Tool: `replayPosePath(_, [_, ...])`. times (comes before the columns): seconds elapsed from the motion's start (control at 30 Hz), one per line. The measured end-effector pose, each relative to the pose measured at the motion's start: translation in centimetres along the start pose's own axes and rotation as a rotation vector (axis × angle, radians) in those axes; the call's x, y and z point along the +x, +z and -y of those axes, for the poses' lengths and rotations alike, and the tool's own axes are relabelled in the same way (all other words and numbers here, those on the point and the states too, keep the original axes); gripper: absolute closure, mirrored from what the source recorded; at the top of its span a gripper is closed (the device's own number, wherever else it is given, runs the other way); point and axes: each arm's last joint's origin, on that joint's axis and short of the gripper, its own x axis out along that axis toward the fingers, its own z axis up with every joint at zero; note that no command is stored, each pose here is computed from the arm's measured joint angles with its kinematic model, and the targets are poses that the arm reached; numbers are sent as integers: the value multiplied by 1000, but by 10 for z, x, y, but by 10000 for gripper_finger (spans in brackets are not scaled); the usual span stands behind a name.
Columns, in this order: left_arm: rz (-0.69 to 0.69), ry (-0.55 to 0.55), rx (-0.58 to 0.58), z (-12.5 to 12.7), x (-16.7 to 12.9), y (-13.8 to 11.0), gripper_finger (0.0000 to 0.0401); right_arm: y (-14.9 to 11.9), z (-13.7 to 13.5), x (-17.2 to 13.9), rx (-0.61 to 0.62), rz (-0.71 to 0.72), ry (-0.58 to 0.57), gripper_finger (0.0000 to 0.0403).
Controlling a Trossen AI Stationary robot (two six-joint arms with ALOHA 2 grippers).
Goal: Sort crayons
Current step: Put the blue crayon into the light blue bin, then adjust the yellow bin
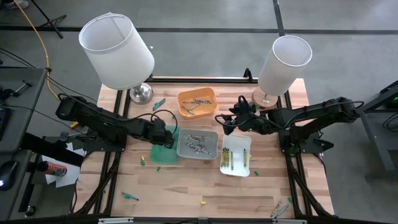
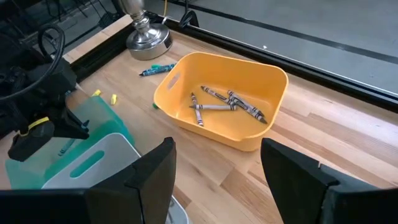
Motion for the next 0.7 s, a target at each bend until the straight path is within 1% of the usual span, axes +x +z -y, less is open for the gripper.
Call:
replayPosePath(0.33, [0,26,-1,-3,2,5,389,0,0,0,0,-3,2,176])
replayPosePath(0.43, [-5,52,-1,-5,3,5,369,0,0,0,0,-3,2,176])
replayPosePath(0.57, [-15,96,-1,-10,3,7,329,0,0,0,0,-5,5,176])
replayPosePath(0.7, [-15,93,-11,-10,3,8,291,0,0,0,0,-14,14,176])
